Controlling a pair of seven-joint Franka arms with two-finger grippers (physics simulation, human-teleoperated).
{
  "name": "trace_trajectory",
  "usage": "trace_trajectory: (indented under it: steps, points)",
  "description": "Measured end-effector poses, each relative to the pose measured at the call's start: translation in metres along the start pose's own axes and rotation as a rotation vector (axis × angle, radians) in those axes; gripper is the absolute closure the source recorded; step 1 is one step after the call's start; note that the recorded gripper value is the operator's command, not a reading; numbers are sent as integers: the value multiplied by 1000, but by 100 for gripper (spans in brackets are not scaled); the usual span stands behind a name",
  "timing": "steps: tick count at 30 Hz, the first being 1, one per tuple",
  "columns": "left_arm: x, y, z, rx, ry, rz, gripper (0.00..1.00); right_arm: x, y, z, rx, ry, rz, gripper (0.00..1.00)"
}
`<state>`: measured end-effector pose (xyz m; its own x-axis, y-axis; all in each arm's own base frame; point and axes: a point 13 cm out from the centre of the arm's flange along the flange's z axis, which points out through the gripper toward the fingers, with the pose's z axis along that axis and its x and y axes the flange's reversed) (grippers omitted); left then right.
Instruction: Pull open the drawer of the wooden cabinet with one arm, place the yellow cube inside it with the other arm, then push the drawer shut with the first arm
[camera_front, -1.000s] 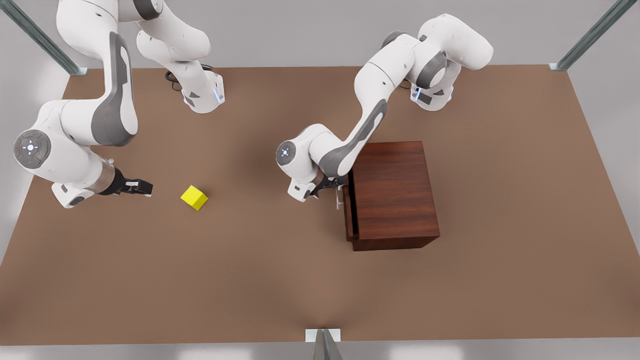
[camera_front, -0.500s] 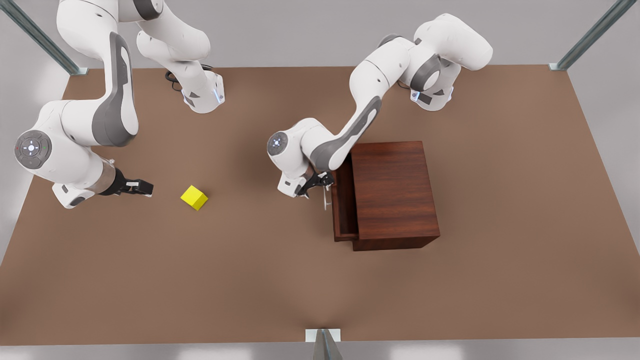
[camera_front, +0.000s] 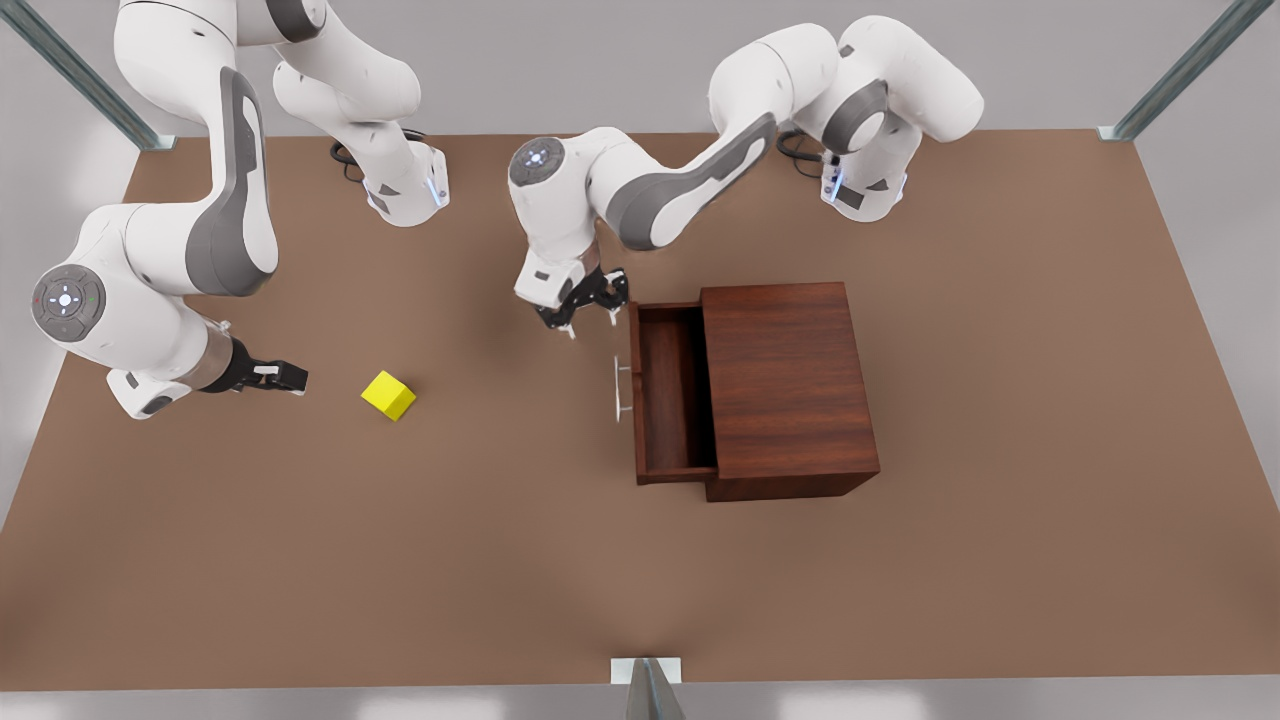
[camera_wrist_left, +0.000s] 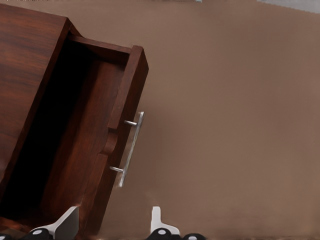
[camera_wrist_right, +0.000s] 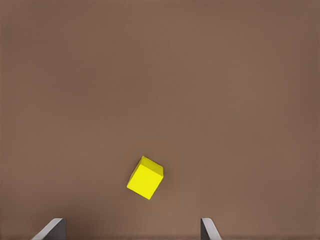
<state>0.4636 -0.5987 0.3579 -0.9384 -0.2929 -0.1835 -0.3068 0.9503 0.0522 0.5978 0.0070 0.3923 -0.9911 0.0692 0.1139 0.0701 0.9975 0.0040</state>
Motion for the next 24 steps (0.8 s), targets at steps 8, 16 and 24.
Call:
trace_trajectory:
  steps: [8, 16, 24]
  points:
    - [-233, 435, -15, -123, 437, -477, 0, 11, 85, 5, -8, 10, -78, 0]
    - [-252, 495, 11, 38, 390, -275, 0, 34, 35, 66, -56, 79, 197, 0]
    - [-274, 410, -38, 117, 197, 127, 0, 31, 41, 132, -70, 34, 360, 0]
